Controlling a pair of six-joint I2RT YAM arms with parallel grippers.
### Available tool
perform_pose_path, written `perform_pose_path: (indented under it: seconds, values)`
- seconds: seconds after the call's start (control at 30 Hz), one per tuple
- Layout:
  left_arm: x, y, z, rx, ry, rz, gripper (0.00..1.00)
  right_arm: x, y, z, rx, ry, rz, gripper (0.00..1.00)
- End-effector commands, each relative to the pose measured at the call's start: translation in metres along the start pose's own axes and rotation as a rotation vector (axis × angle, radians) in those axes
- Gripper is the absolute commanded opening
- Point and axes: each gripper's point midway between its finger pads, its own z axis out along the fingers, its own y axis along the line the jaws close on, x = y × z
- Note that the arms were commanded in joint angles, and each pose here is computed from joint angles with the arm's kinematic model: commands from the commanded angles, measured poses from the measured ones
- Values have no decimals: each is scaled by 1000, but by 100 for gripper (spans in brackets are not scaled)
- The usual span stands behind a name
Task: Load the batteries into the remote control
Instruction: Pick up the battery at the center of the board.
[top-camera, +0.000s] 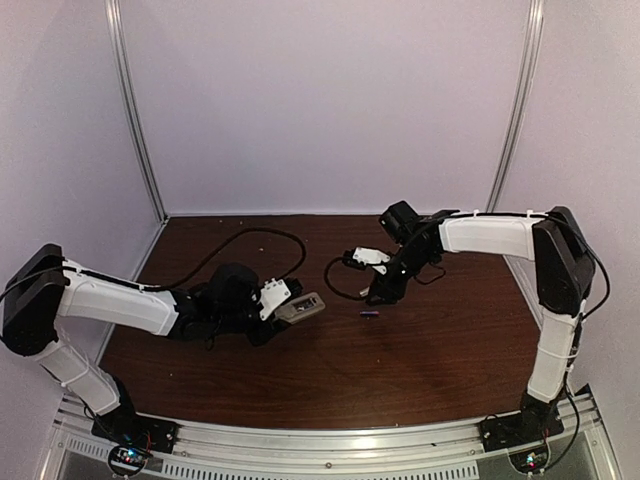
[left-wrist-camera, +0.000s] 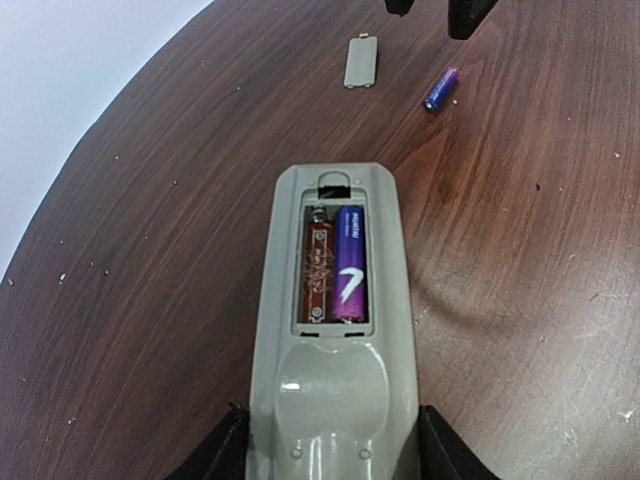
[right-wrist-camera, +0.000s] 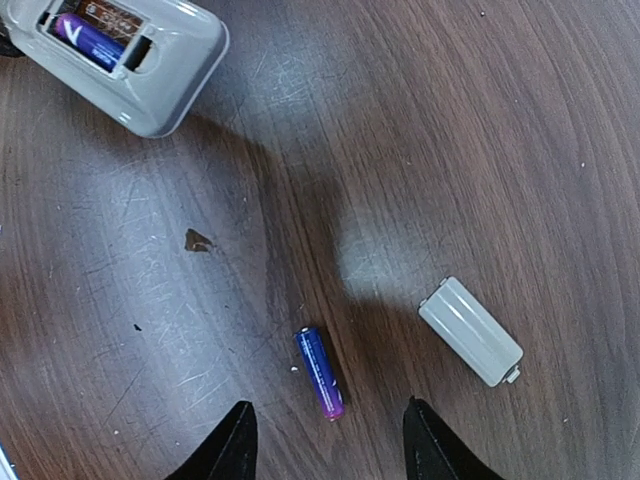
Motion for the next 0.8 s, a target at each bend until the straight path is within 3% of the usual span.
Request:
perform_pose_path:
  seconds: [0.0, 0.77]
  values:
    - [-6, 0, -11, 26, 1, -30, 0, 3, 2, 11, -12, 77, -56, 51]
    - [0, -16, -11, 122, 50, 35, 0, 24, -13, 51, 29, 217, -79, 42]
